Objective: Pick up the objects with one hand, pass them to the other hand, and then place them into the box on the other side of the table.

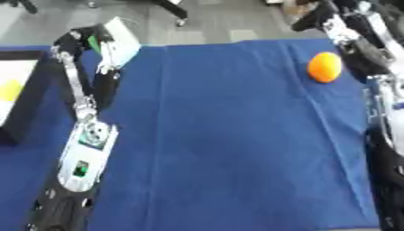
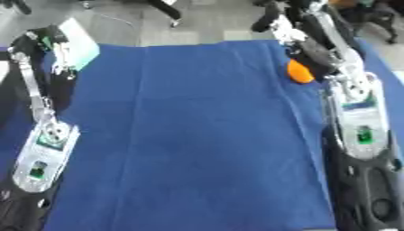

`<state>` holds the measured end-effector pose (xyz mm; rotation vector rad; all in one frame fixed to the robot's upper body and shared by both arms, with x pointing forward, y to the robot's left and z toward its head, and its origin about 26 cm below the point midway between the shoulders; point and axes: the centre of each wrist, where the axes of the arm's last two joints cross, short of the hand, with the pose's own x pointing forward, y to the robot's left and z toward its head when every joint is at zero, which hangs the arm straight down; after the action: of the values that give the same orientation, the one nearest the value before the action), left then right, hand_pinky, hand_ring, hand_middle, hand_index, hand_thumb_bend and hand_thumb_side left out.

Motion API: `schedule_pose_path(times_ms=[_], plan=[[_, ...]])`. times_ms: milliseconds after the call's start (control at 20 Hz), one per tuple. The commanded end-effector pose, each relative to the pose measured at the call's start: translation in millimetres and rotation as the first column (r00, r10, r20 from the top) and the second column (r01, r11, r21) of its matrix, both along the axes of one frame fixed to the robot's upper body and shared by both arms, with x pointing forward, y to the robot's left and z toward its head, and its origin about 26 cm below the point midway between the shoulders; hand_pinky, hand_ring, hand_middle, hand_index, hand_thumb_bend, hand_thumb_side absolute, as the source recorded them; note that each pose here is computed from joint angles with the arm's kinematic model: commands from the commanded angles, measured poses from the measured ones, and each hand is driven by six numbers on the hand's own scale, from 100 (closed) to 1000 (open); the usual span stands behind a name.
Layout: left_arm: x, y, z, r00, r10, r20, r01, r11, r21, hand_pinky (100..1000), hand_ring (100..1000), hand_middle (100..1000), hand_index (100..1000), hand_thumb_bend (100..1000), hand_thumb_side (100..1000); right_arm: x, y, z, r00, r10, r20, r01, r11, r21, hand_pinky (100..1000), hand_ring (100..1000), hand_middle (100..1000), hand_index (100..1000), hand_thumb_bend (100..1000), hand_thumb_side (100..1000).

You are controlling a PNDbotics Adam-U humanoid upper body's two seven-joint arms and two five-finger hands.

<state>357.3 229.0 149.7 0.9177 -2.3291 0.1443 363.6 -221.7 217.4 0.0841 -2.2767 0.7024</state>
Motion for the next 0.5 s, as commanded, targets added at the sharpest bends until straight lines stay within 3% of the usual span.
schedule_pose_path(times_ms=[50, 200, 500], plan=[[5.1, 34.9, 19.1, 0.992, 0.121, 0.027, -0.123, 0.99, 0.068, 565, 442, 342, 507, 100, 609, -1.8, -11.5, 7.5, 0.999, -0.043, 0.028, 0.044, 0.999, -0.017, 683, 610, 729, 868, 100, 573], [11.6, 68.3, 24.5, 0.969, 0.245, 0.009, -0.245, 0.963, 0.117, 565, 442, 343, 509, 100, 570, -3.2, -17.5, 4.3, 0.998, -0.064, 0.018, 0.065, 0.998, -0.021, 682, 609, 729, 867, 100, 576], [23.0, 122.0, 30.5, 0.897, 0.442, -0.023, -0.433, 0.886, 0.166, 566, 443, 343, 509, 100, 539, -4.4, -22.4, -0.3, 0.997, -0.076, 0.001, 0.076, 0.997, -0.027, 680, 608, 728, 866, 100, 580]])
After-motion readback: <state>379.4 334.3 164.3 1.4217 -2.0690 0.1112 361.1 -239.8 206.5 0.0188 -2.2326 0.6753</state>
